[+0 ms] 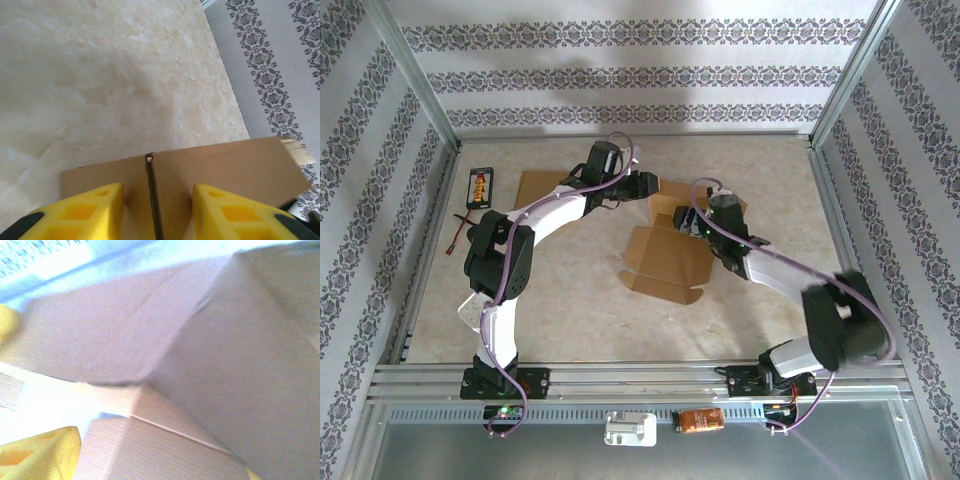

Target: Fold the paper box

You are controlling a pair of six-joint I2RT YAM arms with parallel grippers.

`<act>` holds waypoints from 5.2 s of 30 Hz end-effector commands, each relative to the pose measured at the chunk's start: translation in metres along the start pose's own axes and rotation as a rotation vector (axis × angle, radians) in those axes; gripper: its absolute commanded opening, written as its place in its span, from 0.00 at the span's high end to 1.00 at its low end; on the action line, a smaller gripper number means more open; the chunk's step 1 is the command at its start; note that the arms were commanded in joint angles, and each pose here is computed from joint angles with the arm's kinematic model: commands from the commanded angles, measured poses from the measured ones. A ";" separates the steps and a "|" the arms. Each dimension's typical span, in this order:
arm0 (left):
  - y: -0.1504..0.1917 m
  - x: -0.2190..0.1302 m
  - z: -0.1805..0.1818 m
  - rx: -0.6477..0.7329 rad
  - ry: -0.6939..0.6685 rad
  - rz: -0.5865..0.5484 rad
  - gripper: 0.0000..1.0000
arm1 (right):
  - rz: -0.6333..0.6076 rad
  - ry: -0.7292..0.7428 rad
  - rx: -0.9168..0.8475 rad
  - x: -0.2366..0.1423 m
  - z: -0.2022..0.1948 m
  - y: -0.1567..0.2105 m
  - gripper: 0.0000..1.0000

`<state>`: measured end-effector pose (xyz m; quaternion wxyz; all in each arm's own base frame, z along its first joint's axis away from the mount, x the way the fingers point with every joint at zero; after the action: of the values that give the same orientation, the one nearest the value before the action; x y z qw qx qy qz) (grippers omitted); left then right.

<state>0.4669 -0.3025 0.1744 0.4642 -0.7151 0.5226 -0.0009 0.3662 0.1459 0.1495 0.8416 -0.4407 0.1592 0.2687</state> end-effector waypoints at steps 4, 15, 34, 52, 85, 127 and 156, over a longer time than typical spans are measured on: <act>0.028 0.012 0.007 -0.012 -0.028 0.106 0.61 | -0.135 0.069 -0.154 -0.052 -0.031 -0.026 0.02; 0.014 0.005 -0.018 -0.003 0.058 0.039 0.60 | 0.102 -0.109 0.044 -0.031 -0.054 -0.012 0.02; -0.020 -0.005 -0.056 -0.060 0.121 -0.132 0.44 | -0.095 0.036 0.247 -0.098 -0.095 -0.056 0.02; 0.017 0.030 -0.055 -0.035 -0.007 0.069 0.38 | 0.176 -0.012 0.391 -0.070 -0.113 -0.100 0.02; 0.018 -0.045 -0.077 0.150 -0.049 -0.036 0.38 | 0.216 0.089 -0.341 -0.024 -0.144 -0.078 0.57; 0.152 0.041 -0.092 0.386 0.122 0.146 0.74 | 0.184 0.286 -0.111 -0.008 -0.087 -0.034 0.94; 0.180 0.095 -0.020 0.204 0.008 0.337 1.00 | 0.260 0.263 0.133 0.008 -0.076 -0.029 0.88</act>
<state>0.3690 -0.3903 0.0409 0.5418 -0.5682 0.6193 0.0021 0.3846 0.0634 0.1193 0.7710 -0.4536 0.3232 0.3089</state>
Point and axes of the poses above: each hand's point on the last joint's axis, 136 mm out from that joint toward the fingers, its own x axis out along the fingers, its own z axis along the line the jaws close on, y = z × x, the point moved 2 cm from there along -x, back along the fingers, and after that the axes turned 11 degrees about x, right-handed, at the moved point
